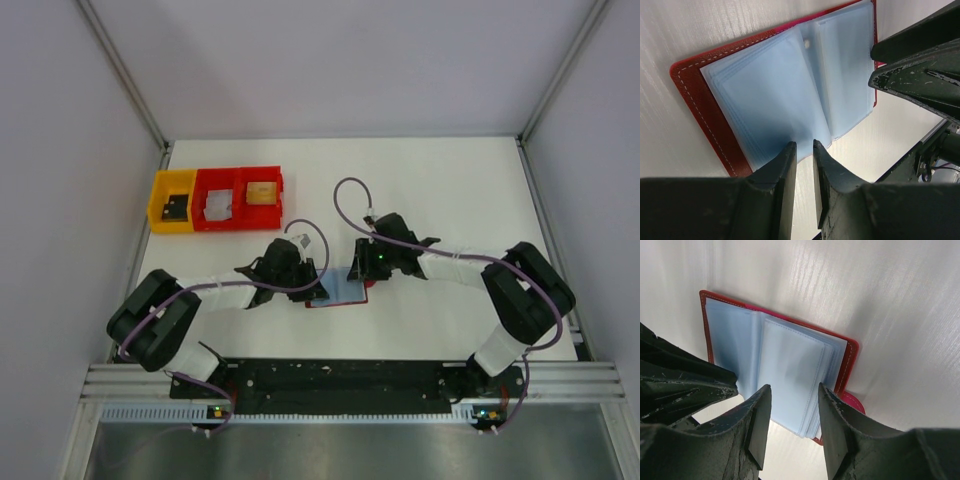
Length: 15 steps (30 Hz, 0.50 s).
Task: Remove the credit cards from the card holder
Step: Remove the credit card from the card holder.
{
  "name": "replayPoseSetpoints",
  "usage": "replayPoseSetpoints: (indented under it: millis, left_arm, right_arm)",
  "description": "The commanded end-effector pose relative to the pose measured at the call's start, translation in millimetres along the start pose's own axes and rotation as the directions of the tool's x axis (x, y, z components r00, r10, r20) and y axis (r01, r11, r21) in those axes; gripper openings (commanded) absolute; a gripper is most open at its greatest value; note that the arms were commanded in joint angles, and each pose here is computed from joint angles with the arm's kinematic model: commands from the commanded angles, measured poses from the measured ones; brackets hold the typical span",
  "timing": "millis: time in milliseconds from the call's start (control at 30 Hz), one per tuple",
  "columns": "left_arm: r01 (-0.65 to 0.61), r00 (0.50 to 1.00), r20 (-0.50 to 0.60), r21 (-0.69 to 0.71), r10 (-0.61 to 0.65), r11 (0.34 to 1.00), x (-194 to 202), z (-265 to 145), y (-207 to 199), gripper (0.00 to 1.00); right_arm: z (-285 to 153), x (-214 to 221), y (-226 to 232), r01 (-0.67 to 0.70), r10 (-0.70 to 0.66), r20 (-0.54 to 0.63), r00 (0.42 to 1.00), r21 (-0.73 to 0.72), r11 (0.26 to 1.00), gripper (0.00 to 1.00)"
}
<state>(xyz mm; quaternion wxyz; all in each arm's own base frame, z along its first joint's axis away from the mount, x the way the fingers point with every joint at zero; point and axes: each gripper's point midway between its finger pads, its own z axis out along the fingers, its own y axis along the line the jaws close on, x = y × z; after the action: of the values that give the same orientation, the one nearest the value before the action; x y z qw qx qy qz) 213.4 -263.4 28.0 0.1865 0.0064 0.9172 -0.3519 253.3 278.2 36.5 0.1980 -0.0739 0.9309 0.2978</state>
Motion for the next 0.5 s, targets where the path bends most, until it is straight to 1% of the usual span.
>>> replayPoseSetpoints:
  millis: [0, 467]
  left_arm:
    - [0.005, 0.999, -0.05, -0.05, -0.007, 0.999, 14.1, 4.0, 14.0, 0.25]
    - [0.005, 0.998, -0.06, -0.042, -0.007, 0.999, 15.9, 6.4, 13.3, 0.25]
  right_arm:
    - [4.6, -6.1, 16.1, 0.035, -0.035, 0.002, 0.999, -0.037, 0.999, 0.43]
    - [8.9, -10.1, 43.4, 0.009, -0.01, -0.005, 1.0, -0.165, 0.986, 0.43]
